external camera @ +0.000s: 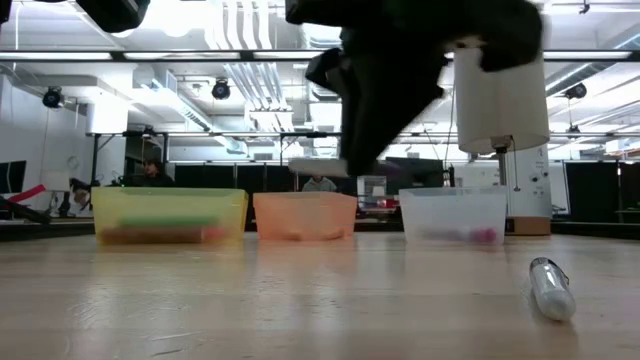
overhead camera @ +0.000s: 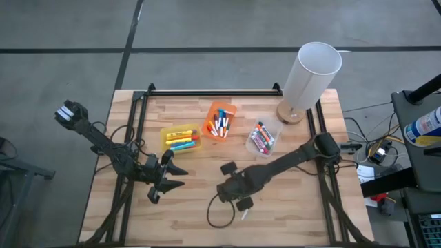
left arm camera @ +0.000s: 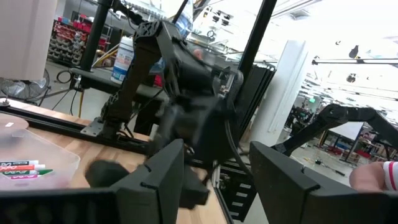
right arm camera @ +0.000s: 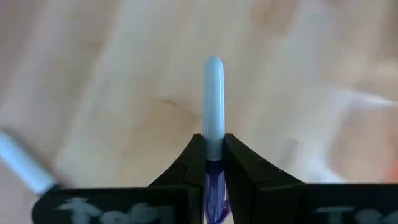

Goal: Pick & Place Markers
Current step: Put the violet pen into the orange bin

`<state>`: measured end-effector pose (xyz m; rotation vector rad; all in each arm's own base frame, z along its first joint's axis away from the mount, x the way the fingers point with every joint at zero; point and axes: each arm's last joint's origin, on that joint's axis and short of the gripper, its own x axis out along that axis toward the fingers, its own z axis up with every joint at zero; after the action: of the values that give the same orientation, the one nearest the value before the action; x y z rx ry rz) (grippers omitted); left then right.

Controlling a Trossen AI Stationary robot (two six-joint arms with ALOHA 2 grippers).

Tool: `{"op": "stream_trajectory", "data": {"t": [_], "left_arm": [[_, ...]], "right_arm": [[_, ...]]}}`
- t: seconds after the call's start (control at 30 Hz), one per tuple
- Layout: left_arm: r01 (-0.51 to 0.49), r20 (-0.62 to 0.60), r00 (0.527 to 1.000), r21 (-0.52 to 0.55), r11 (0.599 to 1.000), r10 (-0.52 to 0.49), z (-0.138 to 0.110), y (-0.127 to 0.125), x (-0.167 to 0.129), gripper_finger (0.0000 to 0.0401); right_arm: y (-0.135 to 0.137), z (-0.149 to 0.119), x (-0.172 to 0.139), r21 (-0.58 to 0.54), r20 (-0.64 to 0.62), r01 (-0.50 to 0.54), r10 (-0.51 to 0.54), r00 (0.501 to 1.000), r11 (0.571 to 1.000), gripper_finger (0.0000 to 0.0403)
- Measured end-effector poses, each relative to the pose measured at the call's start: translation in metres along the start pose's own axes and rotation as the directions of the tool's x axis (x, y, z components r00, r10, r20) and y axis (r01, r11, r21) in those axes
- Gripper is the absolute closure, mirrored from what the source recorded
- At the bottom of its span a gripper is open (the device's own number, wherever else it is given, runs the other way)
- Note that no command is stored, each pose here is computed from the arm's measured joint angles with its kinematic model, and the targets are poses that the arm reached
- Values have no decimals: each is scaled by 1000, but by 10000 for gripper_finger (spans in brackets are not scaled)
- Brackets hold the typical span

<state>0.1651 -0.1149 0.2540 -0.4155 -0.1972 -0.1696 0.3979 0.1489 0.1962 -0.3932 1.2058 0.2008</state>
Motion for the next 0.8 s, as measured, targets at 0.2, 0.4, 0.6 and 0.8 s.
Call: {"op": "stream_trajectory", "data": {"t": [0.2,0.4,0.6,0.8], "left_arm": [[-4,-14,1000,8,1000,4,-1,0,0,222],[-5,-19,1000,11,1000,5,-2,0,0,222],[-5,-19,1000,11,1000,5,-2,0,0,222],[-5,-19,1000,12,1000,5,-2,0,0,222]], "right_arm": [[-37,3,-21,12,-10,121,-121,993,993,375],[-98,3,-37,64,-9,207,-206,978,976,375],[-173,-19,-37,186,-47,267,-263,964,945,367],[-239,-48,-35,316,37,181,-203,978,931,366]]}}
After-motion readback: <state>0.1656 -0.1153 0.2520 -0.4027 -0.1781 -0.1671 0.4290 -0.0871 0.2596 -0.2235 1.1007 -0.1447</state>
